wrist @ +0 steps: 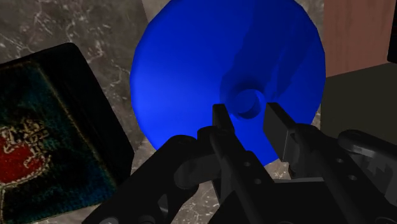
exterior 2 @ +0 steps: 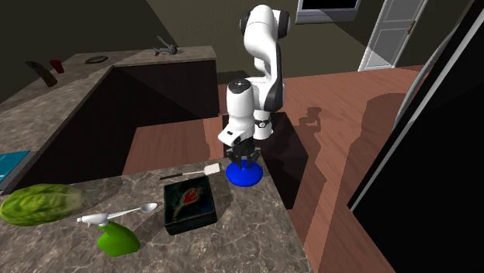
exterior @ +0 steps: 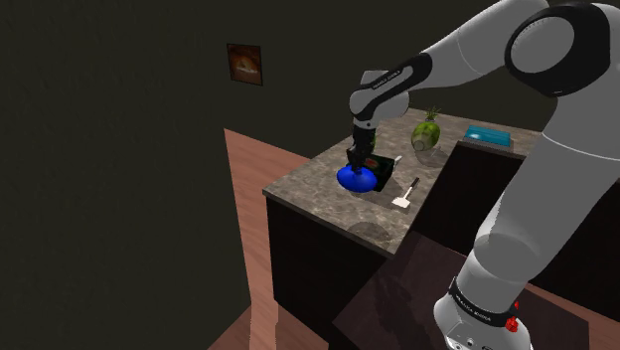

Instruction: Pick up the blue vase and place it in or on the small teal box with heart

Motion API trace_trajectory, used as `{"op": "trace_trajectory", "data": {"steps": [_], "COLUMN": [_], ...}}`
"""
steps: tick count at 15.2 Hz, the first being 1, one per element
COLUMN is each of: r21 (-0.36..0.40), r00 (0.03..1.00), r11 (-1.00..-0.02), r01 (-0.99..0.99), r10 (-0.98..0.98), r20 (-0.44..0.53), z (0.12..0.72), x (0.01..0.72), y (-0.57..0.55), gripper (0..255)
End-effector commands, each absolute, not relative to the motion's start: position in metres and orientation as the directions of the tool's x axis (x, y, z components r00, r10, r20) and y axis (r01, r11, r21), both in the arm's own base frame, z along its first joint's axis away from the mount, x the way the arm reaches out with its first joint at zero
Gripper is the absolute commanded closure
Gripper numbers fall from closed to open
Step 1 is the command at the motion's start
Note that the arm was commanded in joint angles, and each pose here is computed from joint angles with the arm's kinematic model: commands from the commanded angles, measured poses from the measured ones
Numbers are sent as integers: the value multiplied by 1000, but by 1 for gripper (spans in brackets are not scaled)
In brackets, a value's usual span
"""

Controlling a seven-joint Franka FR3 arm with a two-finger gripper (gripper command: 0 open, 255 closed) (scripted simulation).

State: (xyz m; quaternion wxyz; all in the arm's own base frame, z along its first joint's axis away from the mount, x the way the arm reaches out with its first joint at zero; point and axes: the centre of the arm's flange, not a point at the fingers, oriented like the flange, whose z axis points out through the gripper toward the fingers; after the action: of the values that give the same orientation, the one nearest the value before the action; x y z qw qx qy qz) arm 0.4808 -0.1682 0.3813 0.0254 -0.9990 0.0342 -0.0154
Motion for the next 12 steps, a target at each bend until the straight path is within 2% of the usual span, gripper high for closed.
{"op": "trace_trajectory", "data": {"steps": [1,12], "r21": [-52,-52], "r00": [997,997], "r11": [-996,-996], "r01": [-67,-67], "r10": [-69,-69], "r20": [29,29], "z": [392,450], "x": [481,481], "y": [-168,-168], "gripper": [255,255]}}
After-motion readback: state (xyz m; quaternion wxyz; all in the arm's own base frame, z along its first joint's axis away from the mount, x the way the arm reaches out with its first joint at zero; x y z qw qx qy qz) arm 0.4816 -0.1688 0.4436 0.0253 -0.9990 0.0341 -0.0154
